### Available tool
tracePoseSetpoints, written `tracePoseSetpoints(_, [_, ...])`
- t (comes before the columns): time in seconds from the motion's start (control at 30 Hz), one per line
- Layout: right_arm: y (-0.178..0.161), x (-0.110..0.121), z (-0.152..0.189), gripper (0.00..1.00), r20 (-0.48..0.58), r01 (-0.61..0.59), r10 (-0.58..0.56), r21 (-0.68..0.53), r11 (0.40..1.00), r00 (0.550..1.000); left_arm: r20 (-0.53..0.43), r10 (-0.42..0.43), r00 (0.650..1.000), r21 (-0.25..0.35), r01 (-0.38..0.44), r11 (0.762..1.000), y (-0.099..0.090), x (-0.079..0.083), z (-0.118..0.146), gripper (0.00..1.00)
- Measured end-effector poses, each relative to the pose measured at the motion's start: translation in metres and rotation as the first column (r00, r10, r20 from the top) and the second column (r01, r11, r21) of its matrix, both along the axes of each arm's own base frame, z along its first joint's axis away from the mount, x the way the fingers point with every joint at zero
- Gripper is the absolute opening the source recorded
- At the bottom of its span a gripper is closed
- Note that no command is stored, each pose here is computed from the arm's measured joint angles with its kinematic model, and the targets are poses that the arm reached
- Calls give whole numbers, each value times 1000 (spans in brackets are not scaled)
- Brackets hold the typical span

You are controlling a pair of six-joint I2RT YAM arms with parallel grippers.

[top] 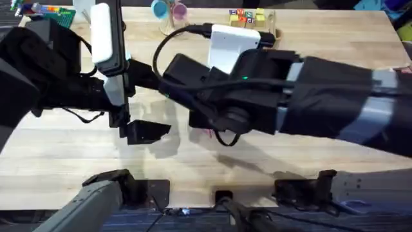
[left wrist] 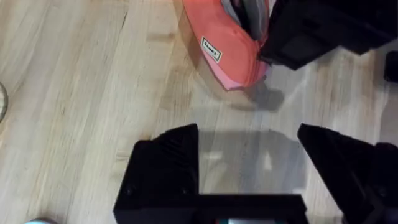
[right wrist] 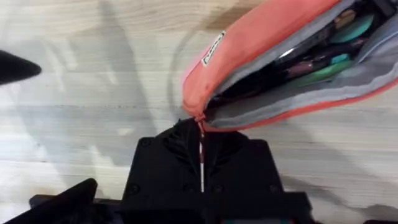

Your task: Unzip the bag, pick up the pens from the table one at a time and place them inside, then zip the bag closed.

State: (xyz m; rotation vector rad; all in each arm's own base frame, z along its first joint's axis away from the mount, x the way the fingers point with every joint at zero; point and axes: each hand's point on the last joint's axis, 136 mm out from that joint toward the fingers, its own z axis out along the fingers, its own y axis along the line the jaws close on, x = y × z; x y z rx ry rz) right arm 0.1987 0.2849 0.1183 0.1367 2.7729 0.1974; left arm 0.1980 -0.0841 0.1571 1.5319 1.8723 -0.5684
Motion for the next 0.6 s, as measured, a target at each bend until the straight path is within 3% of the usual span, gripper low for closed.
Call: tracePoseSetpoints(0.6, [-21,29,44,32,58,62,-70,134,989,996,-3,2,1000,14,-1,1000,2,0,-2,995])
